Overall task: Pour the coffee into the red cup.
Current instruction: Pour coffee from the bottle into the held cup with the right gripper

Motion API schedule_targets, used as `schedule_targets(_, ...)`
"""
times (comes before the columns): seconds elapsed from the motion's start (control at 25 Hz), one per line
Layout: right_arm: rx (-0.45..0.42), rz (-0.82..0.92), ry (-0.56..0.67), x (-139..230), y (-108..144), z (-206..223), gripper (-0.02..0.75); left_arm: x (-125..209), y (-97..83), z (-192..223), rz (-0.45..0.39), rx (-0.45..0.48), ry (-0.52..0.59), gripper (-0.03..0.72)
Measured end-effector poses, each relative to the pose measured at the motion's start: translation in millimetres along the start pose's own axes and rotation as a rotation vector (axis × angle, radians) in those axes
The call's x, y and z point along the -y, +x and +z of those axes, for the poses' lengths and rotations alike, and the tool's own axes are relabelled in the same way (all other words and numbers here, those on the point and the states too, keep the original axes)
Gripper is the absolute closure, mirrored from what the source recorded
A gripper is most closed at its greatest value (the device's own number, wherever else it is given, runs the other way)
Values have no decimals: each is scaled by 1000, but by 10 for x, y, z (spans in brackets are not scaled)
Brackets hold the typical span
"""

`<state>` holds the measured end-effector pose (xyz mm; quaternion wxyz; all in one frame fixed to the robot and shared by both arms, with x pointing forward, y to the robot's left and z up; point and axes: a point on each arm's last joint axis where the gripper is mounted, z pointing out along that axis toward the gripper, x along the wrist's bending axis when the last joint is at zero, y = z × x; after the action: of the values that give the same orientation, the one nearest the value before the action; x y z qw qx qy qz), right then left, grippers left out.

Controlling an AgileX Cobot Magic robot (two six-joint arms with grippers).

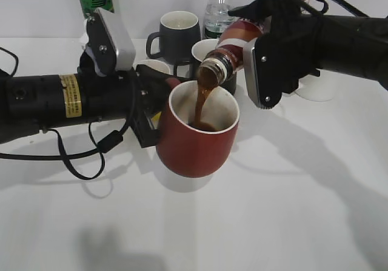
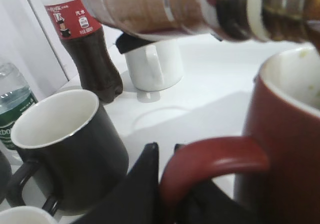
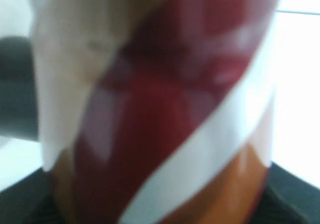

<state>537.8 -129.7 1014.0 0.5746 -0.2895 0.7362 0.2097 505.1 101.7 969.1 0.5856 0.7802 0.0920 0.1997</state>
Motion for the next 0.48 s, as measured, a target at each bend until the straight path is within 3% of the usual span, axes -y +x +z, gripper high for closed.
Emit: schedule_targets(0.48,52,-56,20,17,-48,-1,234,0,-1,0,1,1,0,630)
